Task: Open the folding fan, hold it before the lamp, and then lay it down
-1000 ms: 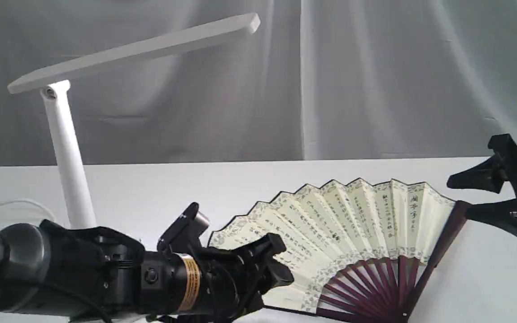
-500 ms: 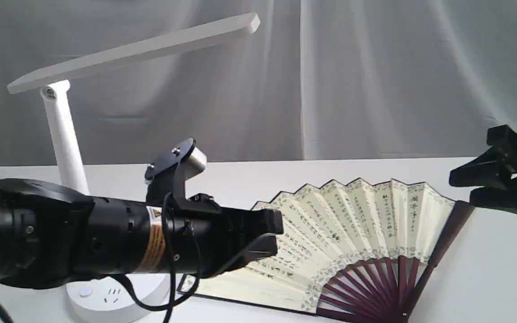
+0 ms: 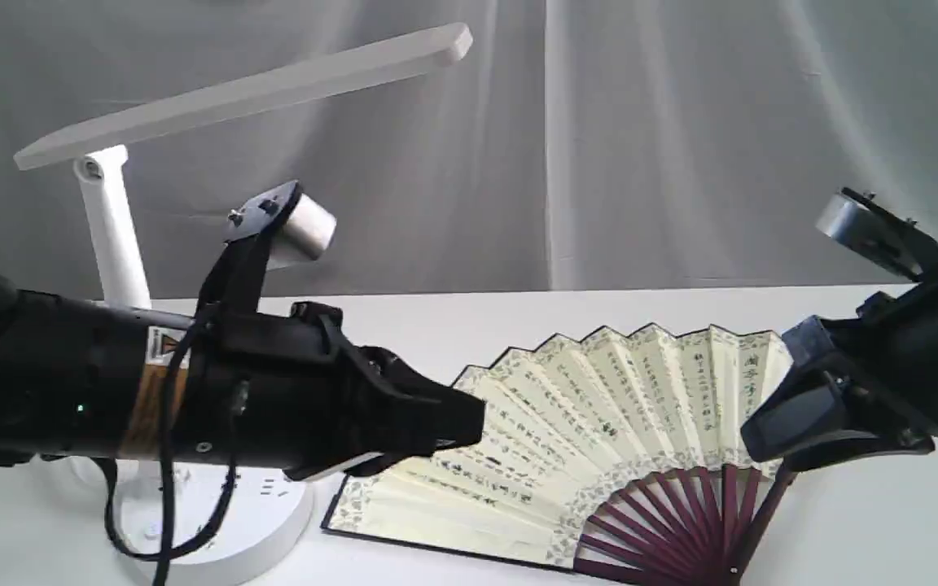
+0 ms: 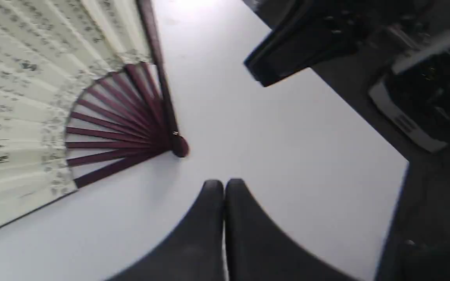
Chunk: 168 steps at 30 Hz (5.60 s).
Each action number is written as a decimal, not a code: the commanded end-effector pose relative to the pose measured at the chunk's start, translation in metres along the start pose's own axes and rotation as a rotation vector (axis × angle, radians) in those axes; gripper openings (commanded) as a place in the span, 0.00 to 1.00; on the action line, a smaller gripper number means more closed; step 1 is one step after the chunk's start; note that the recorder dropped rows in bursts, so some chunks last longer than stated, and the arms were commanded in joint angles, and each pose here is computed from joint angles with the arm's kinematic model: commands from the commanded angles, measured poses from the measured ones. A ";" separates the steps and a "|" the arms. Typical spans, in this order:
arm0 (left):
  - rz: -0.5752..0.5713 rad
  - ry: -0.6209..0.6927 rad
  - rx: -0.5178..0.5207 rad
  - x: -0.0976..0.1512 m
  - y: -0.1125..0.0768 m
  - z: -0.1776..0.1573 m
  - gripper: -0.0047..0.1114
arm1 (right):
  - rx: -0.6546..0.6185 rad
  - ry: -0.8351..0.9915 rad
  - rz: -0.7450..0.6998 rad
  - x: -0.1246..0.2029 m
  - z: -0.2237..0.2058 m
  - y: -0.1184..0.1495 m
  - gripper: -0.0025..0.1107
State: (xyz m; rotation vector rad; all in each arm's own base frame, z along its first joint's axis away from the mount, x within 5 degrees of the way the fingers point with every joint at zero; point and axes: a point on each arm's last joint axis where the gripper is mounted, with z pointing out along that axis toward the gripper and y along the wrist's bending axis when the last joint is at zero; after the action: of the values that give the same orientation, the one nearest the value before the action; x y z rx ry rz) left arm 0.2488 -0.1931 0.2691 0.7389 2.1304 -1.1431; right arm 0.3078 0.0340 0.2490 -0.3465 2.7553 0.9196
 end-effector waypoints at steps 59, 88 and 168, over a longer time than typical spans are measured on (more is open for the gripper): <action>-0.392 0.100 -0.977 0.087 0.063 -0.168 0.04 | 0.612 -0.243 -0.013 0.093 -0.041 0.001 0.02; -0.060 -0.256 -1.032 0.082 -0.032 -0.213 0.04 | 0.693 -0.587 -0.208 0.173 -0.092 0.064 0.02; 0.270 -0.860 -0.946 0.203 -0.019 -0.184 0.04 | 0.658 -1.215 -0.297 0.257 -0.012 0.021 0.02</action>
State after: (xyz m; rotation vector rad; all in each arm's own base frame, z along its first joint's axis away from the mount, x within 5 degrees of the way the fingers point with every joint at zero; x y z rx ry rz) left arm 0.0556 -0.0057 0.2136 0.0212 1.5172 -0.1421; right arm 0.0563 0.0038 0.1982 -0.0121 1.6609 0.0319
